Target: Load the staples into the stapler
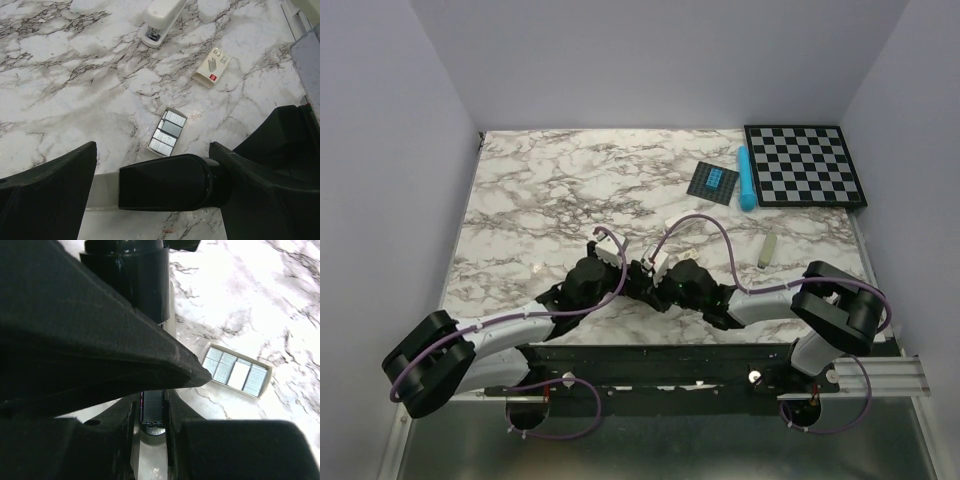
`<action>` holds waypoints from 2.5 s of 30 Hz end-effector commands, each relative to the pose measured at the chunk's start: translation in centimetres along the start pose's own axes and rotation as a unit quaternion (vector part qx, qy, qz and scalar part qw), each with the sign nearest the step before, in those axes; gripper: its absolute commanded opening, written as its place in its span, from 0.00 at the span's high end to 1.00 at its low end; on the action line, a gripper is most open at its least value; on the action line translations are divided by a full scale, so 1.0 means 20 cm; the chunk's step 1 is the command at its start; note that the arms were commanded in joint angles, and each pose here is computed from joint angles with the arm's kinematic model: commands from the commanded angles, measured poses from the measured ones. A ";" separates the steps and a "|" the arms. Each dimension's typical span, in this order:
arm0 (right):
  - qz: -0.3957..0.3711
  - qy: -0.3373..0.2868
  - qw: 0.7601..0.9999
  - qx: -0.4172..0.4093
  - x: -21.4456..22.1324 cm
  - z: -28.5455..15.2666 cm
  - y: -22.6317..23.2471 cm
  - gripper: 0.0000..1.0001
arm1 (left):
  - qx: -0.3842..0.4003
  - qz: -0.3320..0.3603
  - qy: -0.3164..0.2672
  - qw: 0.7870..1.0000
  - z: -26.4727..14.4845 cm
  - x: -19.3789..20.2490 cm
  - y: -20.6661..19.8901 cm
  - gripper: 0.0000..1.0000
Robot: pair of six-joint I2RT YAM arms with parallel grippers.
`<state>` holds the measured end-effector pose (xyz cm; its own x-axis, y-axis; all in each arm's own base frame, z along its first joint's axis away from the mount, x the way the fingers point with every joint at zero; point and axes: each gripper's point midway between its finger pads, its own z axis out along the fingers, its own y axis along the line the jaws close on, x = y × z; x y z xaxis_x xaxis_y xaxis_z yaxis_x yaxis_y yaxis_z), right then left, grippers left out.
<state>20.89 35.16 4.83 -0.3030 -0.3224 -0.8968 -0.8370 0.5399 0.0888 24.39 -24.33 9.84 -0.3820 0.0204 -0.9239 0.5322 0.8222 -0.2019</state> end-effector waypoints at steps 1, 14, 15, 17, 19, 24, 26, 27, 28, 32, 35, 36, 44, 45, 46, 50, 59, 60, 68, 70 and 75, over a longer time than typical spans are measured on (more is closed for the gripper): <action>-0.011 0.001 1.000 -0.029 0.01 0.02 0.02 0.75 | 0.174 0.106 0.016 0.979 -0.12 0.09 -0.28 0.01; -0.041 0.002 0.997 -0.061 0.02 -0.01 0.00 0.74 | 0.213 0.144 -0.022 0.966 -0.19 0.09 -0.31 0.01; -0.042 0.003 0.997 -0.061 0.03 -0.01 0.00 0.73 | 0.218 0.145 -0.022 0.965 -0.19 0.08 -0.32 0.01; -0.040 0.006 0.997 -0.063 0.03 -0.01 0.00 0.72 | 0.219 0.140 -0.026 0.965 -0.20 0.06 -0.32 0.01; -0.034 0.014 0.997 -0.065 0.04 -0.01 0.01 0.70 | 0.191 0.123 -0.042 0.973 -0.20 0.01 -0.29 0.01; -0.011 0.034 0.997 -0.068 0.05 -0.03 0.03 0.62 | 0.096 0.065 -0.094 0.989 -0.25 -0.17 -0.15 0.01; 0.001 0.045 0.997 -0.065 0.07 -0.04 0.03 0.57 | 0.049 0.019 -0.121 0.991 -0.29 -0.26 -0.07 0.01; 0.006 0.047 0.997 -0.062 0.07 -0.04 0.03 0.54 | 0.033 0.002 -0.133 0.991 -0.31 -0.31 -0.05 0.01; 0.013 0.051 0.997 -0.062 0.07 -0.05 0.03 0.49 | 0.019 -0.015 -0.144 0.989 -0.35 -0.35 -0.02 0.01; 0.030 0.065 0.996 -0.056 0.09 -0.09 0.03 0.39 | -0.061 -0.076 -0.177 0.979 -0.45 -0.48 0.12 0.01; 0.038 0.076 0.995 -0.044 0.09 -0.14 0.02 0.32 | -0.126 -0.105 -0.183 0.969 -0.54 -0.55 0.23 0.01; 0.040 0.079 0.995 -0.041 0.09 -0.16 0.02 0.30 | -0.139 -0.115 -0.187 0.966 -0.57 -0.61 0.24 0.01; 0.020 0.146 0.989 -0.019 0.02 -0.26 -0.01 0.24 | -0.242 -0.087 -0.115 0.959 -0.63 -0.63 0.42 0.01; 0.015 0.144 0.989 -0.023 -0.04 -0.24 -0.01 0.24 | -0.249 -0.093 -0.116 0.957 -0.63 -0.65 0.44 0.01; 0.010 0.163 0.986 -0.023 -0.01 -0.26 -0.01 0.24 | -0.249 -0.094 -0.111 0.958 -0.63 -0.65 0.45 0.01; -0.003 0.198 0.980 -0.014 -0.05 -0.26 -0.03 0.26 | -0.264 -0.086 -0.112 0.954 -0.67 -0.71 0.51 0.01; -0.046 0.261 0.964 -0.017 -0.07 -0.20 -0.03 0.31 | -0.302 -0.015 -0.153 0.941 -0.81 -0.92 0.57 0.01; -0.048 0.270 0.962 -0.017 -0.05 -0.18 -0.03 0.31 | -0.307 -0.007 -0.155 0.939 -0.82 -0.92 0.58 0.01; -0.075 0.319 0.945 -0.015 0.00 -0.15 -0.01 0.40 | -0.334 0.006 -0.176 0.926 -0.87 -0.89 0.64 0.01; -0.079 0.327 0.942 -0.009 0.02 -0.14 -0.01 0.46 | -0.340 0.005 -0.176 0.924 -0.87 -0.87 0.66 0.01; -0.092 0.347 0.933 -0.005 0.08 -0.13 0.00 0.63 | -0.345 0.005 -0.176 0.922 -0.89 -0.86 0.68 0.01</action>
<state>19.44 33.13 5.26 -0.3893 -0.7994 -0.4577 -0.9012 0.4333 0.0096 24.88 -4.30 28.43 -0.0669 -0.0668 -0.9955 -0.0865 0.9944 -0.0609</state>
